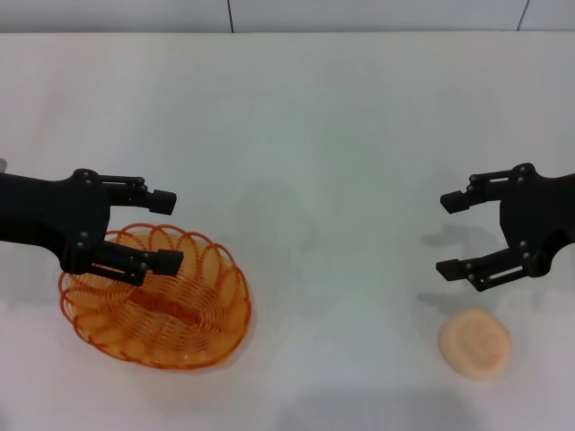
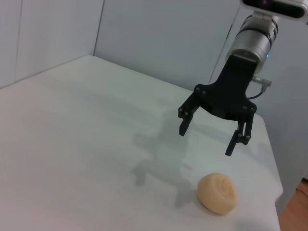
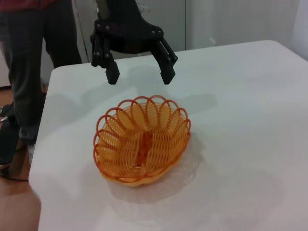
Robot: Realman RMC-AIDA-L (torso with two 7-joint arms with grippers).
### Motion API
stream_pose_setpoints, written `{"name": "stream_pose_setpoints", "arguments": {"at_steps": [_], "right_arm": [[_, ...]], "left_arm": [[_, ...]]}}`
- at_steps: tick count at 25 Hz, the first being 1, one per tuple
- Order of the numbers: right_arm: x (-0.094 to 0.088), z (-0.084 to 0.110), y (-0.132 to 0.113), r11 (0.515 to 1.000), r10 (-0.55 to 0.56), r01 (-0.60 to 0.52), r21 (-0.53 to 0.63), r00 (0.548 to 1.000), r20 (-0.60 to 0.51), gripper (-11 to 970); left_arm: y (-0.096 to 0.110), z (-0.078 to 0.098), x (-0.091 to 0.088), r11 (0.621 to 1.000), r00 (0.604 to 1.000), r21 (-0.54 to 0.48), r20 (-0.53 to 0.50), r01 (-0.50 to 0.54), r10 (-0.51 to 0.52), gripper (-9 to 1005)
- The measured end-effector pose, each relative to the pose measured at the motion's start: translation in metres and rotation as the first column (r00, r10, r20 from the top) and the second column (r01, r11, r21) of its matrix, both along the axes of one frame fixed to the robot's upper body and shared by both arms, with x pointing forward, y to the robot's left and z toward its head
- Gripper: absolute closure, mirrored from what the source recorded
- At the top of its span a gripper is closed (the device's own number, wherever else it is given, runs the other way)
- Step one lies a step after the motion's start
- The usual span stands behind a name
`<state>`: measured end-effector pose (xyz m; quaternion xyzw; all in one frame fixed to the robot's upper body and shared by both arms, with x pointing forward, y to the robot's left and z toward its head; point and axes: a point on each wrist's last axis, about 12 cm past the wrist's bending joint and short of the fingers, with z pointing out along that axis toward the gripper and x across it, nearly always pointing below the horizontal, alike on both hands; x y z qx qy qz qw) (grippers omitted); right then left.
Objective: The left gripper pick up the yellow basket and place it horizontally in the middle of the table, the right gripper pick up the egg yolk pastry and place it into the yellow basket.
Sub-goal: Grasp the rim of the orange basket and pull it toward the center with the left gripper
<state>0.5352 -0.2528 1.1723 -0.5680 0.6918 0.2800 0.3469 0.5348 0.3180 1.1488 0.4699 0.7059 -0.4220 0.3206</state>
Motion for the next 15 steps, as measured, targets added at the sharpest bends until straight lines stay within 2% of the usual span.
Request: {"name": "stream_pose_setpoints", "arguments": {"at_steps": [15], "right_arm": [[-0.0006,0.0009,0.0004,1.0,0.004,-0.004,0.005,1.0,0.001,126]], "left_arm": [[-0.0002,0.0001,0.0001,1.0,1.0,-0.001,0.01,0.002,-0.002,127]]}}
